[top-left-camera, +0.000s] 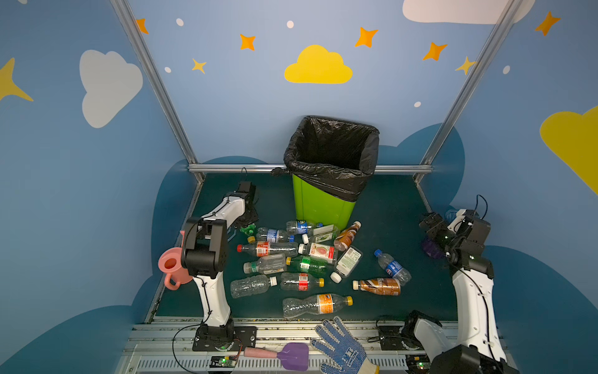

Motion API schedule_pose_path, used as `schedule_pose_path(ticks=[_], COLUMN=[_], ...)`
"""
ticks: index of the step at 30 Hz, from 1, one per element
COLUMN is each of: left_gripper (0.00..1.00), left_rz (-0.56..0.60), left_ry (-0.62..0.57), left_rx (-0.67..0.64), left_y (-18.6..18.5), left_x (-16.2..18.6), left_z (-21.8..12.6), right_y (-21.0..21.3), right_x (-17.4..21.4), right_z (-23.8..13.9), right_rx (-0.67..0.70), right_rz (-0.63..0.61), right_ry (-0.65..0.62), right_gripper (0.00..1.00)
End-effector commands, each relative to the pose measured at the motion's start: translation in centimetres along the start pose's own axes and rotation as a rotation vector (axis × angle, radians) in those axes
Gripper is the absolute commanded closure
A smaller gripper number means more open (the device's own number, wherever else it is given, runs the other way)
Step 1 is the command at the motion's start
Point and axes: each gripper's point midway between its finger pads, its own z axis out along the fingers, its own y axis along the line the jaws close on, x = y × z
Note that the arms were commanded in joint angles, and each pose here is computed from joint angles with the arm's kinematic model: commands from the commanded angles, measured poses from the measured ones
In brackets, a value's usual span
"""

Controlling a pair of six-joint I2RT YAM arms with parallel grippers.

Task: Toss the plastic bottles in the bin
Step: 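Lift the green bottle over the bin and open the left gripper, then lower the left arm toward the pile while right gripper reaches for blue-cap bottle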

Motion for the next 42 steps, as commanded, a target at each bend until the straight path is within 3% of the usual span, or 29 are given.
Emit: schedule_pose_path(ticks=[1,5,7,10,12,14,17,19,21,24,26,27,30,33,37,42], left_gripper=[0.45,0.43,0.40,0.32,0.31,0.32,0.35,0.37,0.38,0.35,0.25,0.19,0.00,0.00,0.00,0.00], left_rz=[-0.058,-0.115,-0.139,-0.174,-0.208,-0.227,-0.204,-0.162,-0.054,0.239,0.422,0.442,0.307,0.234,0.205,0.235], left_ry=[-0.131,-0.338,-0.507,-0.855,-1.102,-1.264,-1.381,-1.322,-1.199,-1.013,-0.855,-0.816,-0.887,-1.025,-1.185,-1.180], left_rx=[0.098,0.189,0.263,0.367,0.439,0.504,0.713,0.888,0.991,1.063,1.045,1.006,0.981,1.002,1.070,1.013], left_y=[0.1,1.2,1.7,3.7,5.9,7.4,6.3,2.7,-4.1,-17.7,-24.5,-26.1,-24.6,-21.3,-17.9,-15.6], left_x=[-3.8,-8.4,-11.1,-14.5,-15.2,-15.0,-14.5,-14.8,-14.3,-10.0,-6.7,-6.4,-9.0,-10.8,-10.0,-8.2], left_z=[-5.1,-13.6,-19.8,-31.7,-40.9,-47.8,-54.4,-55.0,-53.5,-49.8,-47.1,-46.3,-47.7,-52.8,-58.0,-56.8], right_y=[0.0,0.0,0.1,0.4,0.6,0.8,1.4,1.8,2.1,2.6,2.7,2.7,3.0,3.2,3.0,1.3], right_x=[0.0,-0.3,-0.4,-0.5,-0.8,-1.0,-1.4,-1.4,-1.2,-0.9,-0.7,-0.7,-0.9,-1.1,-0.8,1.1], right_z=[-0.3,-0.5,-0.6,-0.8,-1.1,-1.3,-1.8,-2.1,-2.4,-2.7,-3.0,-3.2,-4.1,-4.8,-5.0,-4.1], right_rx=[-0.011,-0.017,-0.022,-0.035,-0.046,-0.050,-0.070,-0.090,-0.110,-0.133,-0.133,-0.132,-0.126,-0.119,-0.115,-0.073], right_rz=[0.019,0.029,0.031,0.031,0.027,0.027,0.028,0.031,0.038,0.038,0.036,0.031,0.003,-0.016,0.006,0.061], right_ry=[-0.002,-0.010,-0.014,-0.020,-0.026,-0.030,-0.040,-0.044,-0.042,-0.029,-0.025,-0.023,-0.036,-0.049,-0.042,0.015], right_gripper=[0.02,0.02,0.02,0.02,0.02,0.02,0.02,0.02,0.02,0.02,0.02,0.02,0.02,0.02,0.02,0.02])
